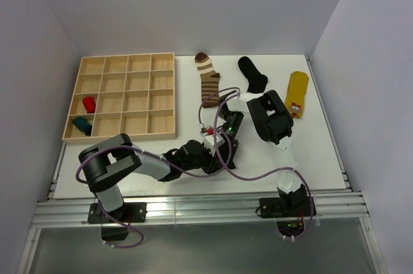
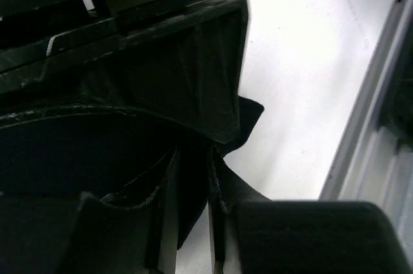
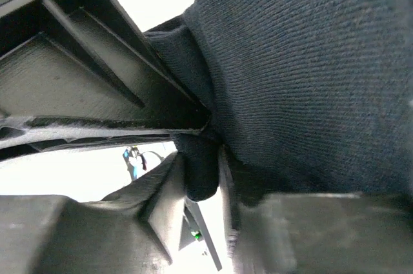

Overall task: Roll the socks
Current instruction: Roll the sock at the center of the board.

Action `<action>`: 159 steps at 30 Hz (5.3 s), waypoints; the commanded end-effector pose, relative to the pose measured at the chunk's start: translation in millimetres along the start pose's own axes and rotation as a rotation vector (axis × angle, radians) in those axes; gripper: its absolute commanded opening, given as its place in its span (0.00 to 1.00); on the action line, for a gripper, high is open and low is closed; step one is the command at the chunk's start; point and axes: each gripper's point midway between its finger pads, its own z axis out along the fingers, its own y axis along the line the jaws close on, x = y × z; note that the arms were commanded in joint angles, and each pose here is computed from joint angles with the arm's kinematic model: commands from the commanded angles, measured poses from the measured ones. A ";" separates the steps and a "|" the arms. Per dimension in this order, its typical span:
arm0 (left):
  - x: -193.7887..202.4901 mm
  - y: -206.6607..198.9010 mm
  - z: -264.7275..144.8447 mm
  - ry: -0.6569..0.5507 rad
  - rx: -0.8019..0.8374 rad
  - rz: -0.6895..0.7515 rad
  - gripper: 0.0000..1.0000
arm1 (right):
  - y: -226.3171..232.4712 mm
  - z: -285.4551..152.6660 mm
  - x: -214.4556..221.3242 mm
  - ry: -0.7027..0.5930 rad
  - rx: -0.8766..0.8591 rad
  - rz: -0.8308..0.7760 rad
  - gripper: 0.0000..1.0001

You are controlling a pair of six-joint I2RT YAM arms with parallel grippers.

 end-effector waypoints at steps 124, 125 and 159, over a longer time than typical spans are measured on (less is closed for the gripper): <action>-85.9 38.1 -77.2 -0.176 -0.130 -0.010 0.47 | -14.3 -3.5 -21.8 0.075 0.171 -0.268 0.17; -82.9 30.7 -71.4 -0.163 -0.108 0.001 0.48 | -14.4 -2.9 -21.2 0.077 0.170 -0.261 0.17; -10.0 1.2 -10.5 0.036 0.084 -0.036 0.43 | -30.5 2.0 -20.6 0.052 0.193 -0.181 0.18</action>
